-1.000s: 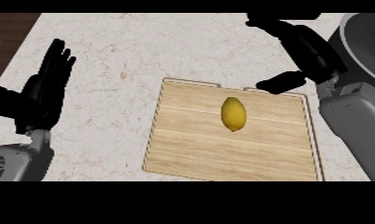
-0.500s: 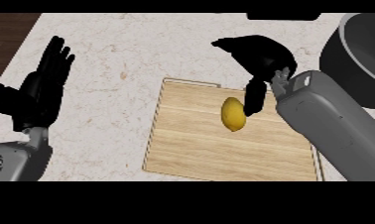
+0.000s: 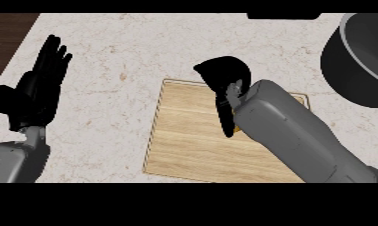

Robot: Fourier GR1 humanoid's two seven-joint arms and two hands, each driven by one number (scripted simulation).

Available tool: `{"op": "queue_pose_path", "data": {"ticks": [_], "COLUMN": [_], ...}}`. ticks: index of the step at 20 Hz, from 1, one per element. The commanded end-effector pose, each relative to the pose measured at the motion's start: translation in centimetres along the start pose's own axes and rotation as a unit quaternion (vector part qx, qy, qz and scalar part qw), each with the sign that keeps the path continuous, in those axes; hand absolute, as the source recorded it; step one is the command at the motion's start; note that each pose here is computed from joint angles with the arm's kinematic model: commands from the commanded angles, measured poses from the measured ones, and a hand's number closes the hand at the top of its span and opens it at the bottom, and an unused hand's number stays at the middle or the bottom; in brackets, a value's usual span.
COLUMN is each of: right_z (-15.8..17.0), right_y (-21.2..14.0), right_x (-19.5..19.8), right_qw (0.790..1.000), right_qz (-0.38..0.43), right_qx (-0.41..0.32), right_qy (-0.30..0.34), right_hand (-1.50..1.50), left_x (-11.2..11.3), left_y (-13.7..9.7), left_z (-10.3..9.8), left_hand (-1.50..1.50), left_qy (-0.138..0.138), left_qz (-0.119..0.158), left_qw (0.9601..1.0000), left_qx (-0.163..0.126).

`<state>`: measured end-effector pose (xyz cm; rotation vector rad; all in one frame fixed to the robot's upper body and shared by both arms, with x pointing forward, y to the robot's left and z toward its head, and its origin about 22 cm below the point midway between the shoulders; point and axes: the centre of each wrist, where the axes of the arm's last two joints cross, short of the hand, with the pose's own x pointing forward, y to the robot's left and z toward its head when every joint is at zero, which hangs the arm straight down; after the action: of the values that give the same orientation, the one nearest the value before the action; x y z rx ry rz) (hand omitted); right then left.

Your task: Pick the lemon from the tray and place it in the pot

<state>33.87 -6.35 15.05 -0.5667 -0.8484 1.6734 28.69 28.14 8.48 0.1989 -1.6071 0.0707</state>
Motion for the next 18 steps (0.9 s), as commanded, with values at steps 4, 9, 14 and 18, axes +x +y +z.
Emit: {"op": "queue_pose_path", "data": {"ticks": [4, 9, 14, 18], "right_z": [-0.4, -2.3, -1.8, -3.9], "right_y": [2.0, 3.5, 5.2, 5.1], "right_x": [3.3, 1.8, 2.5, -0.3], "right_qw": [0.998, 0.996, 0.991, 0.992], "right_qz": [0.018, 0.031, 0.059, 0.048], "right_qx": [0.034, 0.045, 0.046, 0.042], "right_qy": [0.043, 0.074, 0.113, 0.105], "right_hand": [-1.5, -1.5, -1.5, -1.5], "left_x": [0.6, -0.5, 0.0, 0.5], "left_y": [-0.7, -0.5, -0.2, -1.2], "left_z": [-0.4, 0.5, 0.1, 0.4], "left_hand": [0.0, 0.0, 0.0, 0.0], "left_qy": [-0.004, -0.007, -0.002, -0.006], "left_qz": [0.002, 0.002, 0.003, 0.005], "left_qw": [1.0, 1.0, 1.0, 1.0], "left_qx": [-0.004, -0.003, -0.004, -0.003]}}
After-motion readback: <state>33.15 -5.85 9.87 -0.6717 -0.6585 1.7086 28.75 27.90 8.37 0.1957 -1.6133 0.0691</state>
